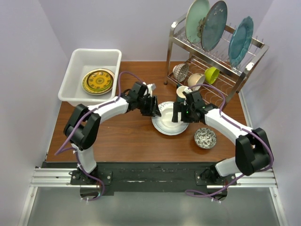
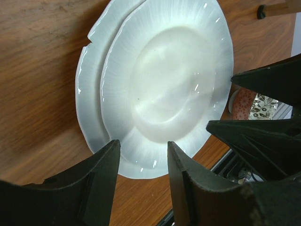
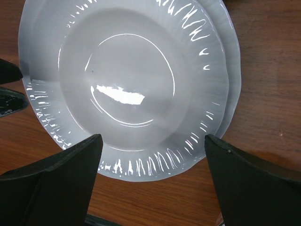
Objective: Place the plates into the plastic bin on the countertop
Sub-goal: Pick up the plate at the center of the board.
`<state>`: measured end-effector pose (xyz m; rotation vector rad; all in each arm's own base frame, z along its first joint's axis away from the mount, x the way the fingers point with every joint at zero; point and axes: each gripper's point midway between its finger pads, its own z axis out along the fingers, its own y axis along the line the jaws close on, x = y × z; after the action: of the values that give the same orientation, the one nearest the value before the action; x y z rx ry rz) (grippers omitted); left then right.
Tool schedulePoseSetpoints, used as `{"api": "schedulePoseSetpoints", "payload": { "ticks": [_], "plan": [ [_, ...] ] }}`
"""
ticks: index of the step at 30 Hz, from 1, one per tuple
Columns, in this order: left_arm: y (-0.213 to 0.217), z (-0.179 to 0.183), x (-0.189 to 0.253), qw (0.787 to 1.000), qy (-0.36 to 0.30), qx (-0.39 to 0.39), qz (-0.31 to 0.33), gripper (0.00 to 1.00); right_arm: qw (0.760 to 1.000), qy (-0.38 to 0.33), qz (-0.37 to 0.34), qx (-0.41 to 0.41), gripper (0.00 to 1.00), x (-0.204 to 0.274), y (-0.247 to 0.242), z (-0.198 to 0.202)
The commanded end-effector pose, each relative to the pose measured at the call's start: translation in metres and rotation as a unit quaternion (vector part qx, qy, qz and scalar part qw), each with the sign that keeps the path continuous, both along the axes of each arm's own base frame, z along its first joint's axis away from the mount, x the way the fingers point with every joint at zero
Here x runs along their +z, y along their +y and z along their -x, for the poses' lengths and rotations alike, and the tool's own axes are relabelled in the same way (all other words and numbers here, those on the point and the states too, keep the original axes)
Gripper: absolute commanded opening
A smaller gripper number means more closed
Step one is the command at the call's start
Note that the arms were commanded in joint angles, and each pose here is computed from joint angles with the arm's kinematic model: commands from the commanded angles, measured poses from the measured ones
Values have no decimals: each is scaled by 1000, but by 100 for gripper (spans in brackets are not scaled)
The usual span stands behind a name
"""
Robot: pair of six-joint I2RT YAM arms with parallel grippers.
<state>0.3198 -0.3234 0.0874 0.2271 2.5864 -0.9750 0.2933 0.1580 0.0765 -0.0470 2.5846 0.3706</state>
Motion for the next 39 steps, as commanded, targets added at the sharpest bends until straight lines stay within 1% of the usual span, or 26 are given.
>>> {"api": "schedulePoseSetpoints", "payload": {
  "ticks": [1,14,23,29,34,37,39],
  "plan": [
    [-6,1,-10,1000,9,-2,7,49,1000,-3,7,-2,94,0,-8,2],
    [-5,6,-33,1000,25,-2,-5,48,1000,3,-2,-6,94,-4,-12,0],
    [10,-1,-31,999,8,24,-46,48,1000,10,-9,-3,94,-8,-9,2],
    [4,4,-47,999,28,16,-33,48,1000,13,-12,-3,93,-11,-9,4],
    [1,7,-57,999,41,10,-29,48,1000,13,-2,-12,93,-16,-16,5],
    [0,10,-63,998,47,7,-32,47,1000,13,-17,-17,94,-19,-18,6],
    [0,11,-67,998,49,5,-34,47,999,7,-45,-19,94,-18,-14,6]
  ]
}}
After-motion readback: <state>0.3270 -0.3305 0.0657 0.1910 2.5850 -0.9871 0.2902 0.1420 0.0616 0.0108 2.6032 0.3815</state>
